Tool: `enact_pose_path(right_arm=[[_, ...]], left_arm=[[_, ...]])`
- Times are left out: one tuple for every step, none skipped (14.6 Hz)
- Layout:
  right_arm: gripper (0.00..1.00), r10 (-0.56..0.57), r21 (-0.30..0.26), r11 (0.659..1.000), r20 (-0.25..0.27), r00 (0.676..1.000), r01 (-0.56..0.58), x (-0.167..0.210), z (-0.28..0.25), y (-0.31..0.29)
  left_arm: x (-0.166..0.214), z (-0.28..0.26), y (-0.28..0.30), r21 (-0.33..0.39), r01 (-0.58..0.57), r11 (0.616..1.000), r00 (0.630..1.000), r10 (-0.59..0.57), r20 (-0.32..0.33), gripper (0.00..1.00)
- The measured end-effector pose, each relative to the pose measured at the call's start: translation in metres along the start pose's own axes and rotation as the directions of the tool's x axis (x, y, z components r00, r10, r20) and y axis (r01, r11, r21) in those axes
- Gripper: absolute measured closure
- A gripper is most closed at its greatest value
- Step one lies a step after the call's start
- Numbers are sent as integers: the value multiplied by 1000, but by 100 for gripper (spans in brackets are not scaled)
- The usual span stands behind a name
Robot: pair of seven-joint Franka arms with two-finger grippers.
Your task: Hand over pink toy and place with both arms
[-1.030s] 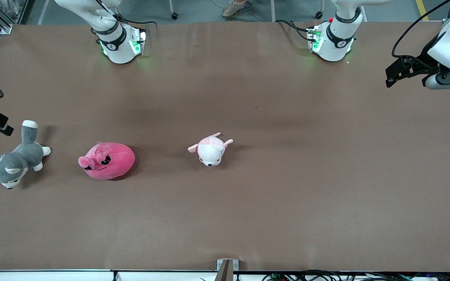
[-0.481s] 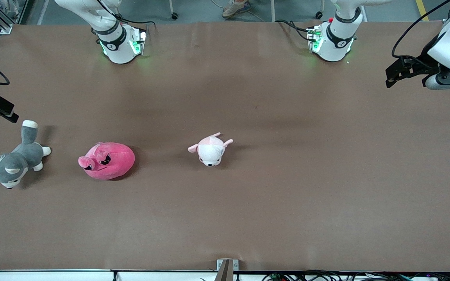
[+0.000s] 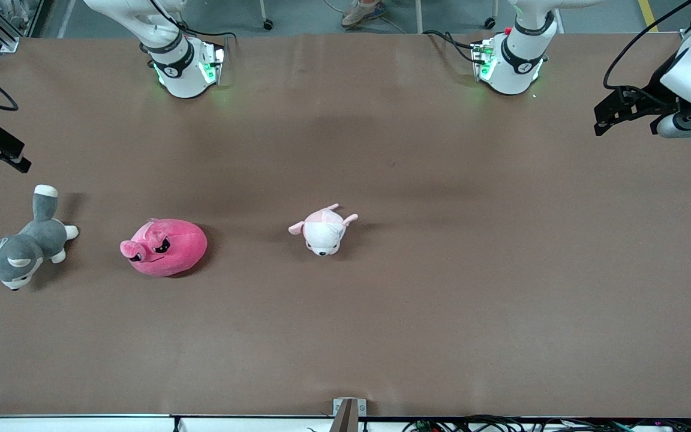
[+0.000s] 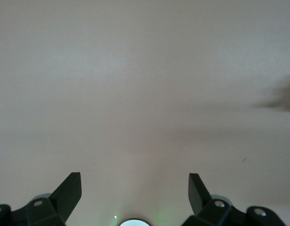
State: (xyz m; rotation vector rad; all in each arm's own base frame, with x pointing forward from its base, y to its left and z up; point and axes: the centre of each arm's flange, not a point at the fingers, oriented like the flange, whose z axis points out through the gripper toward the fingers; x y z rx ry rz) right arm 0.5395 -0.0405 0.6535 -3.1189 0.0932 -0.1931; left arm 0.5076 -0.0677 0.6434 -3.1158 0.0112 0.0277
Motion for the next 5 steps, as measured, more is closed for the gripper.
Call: enact_pose_path(right_arm=[[0,-2,1,1000,1,1000,2,-3,0,0],[0,-4,0,1000,1,1000,4,-4,0,0],[0,-7,-4,1000,3,1000,7,-4,2,0],[0,-10,-10,1000,6,1000,10,-4,4,0],[0,-13,-14,1000,8,1000,13,-4,6,-1]], left_arm=[[0,0,0,0,0,1000,1000,0,0,0],[0,0,0,0,0,1000,1000,0,0,0],[0,0,0,0,0,1000,1000,0,0,0],[0,0,0,0,0,1000,1000,0,0,0],[0,0,0,0,0,1000,1000,0,0,0]])
